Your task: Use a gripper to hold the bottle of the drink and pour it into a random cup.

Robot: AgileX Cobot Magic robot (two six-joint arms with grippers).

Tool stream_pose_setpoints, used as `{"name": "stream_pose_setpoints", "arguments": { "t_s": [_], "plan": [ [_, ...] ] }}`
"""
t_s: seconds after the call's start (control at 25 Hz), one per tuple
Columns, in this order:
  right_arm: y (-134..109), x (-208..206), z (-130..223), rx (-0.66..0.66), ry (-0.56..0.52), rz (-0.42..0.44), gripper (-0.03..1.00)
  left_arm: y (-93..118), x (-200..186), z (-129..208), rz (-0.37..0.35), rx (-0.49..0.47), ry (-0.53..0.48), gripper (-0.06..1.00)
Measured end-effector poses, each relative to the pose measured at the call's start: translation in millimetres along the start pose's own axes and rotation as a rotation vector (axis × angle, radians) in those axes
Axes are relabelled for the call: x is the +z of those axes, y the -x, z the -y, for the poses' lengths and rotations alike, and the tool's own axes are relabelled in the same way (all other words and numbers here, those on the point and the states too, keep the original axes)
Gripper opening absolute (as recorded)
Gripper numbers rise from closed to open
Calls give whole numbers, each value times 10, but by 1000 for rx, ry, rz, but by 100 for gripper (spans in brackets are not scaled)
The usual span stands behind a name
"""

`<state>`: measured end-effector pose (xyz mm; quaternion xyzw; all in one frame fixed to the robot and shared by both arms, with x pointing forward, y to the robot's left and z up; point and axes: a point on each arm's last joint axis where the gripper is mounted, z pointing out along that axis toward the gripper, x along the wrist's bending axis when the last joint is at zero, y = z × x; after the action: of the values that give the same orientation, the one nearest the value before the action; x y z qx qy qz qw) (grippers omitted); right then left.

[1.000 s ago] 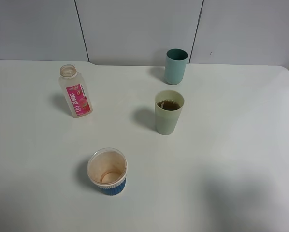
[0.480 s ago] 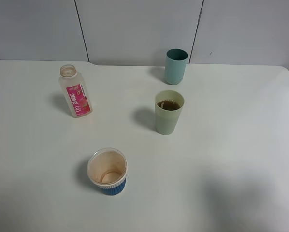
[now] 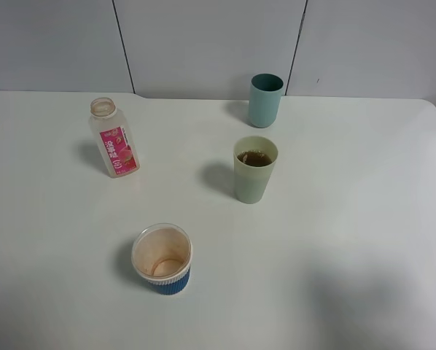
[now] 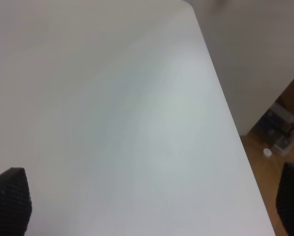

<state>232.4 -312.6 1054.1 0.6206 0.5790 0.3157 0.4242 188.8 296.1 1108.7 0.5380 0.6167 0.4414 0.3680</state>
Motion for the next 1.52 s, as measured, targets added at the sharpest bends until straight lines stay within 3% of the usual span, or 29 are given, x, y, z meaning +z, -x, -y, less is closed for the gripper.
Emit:
{"name": "stream_pose_setpoints", "arguments": {
  "t_s": [0.52,1.52],
  "plan": [
    [0,0,0,0,0,0,99,33,591,372,18,-35,-128,94],
    [0,0,0,0,0,0,99,38,600,363,38,-39,-114,94]
  ]
}}
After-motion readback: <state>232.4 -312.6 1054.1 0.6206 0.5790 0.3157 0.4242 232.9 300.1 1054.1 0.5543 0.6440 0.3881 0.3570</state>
